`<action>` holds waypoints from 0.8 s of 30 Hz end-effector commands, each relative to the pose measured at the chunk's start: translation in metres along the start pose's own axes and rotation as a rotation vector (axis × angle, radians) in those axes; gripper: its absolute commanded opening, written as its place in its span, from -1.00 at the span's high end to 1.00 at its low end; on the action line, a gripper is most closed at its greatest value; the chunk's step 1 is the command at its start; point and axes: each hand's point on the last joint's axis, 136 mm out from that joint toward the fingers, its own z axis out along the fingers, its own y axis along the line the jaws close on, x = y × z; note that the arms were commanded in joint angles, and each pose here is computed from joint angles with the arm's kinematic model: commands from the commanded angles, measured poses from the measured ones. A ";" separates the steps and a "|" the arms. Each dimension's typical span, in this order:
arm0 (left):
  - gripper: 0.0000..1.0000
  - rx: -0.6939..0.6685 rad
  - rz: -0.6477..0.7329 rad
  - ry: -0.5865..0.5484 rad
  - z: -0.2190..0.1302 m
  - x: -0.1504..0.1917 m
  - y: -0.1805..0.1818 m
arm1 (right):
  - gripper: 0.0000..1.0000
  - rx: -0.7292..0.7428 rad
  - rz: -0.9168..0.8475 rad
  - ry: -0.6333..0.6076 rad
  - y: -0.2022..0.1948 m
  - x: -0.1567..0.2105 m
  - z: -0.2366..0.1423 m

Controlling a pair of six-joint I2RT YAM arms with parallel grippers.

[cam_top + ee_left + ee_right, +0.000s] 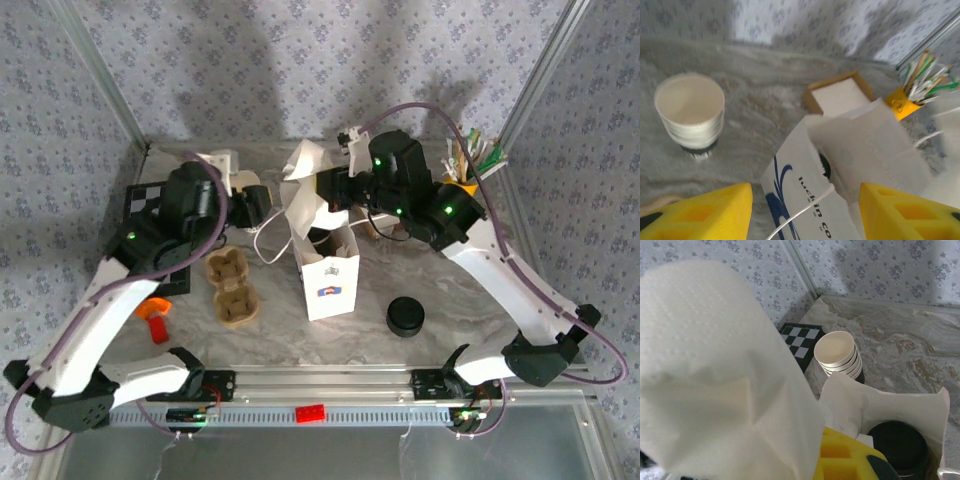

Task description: Pack the takeout coffee

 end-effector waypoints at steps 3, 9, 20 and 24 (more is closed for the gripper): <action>-0.12 0.053 -0.179 0.017 0.019 0.004 -0.004 | 1.00 0.012 0.059 -0.014 -0.003 0.008 0.014; -0.15 0.066 -0.213 0.057 0.042 0.015 -0.001 | 1.00 0.053 0.055 0.034 -0.006 0.034 0.022; -0.08 0.027 -0.210 0.111 0.057 0.026 0.010 | 0.37 0.162 -0.114 0.118 -0.013 0.058 0.004; -0.03 0.059 -0.208 0.112 0.058 0.024 0.004 | 0.13 0.233 -0.169 0.119 -0.020 0.050 -0.009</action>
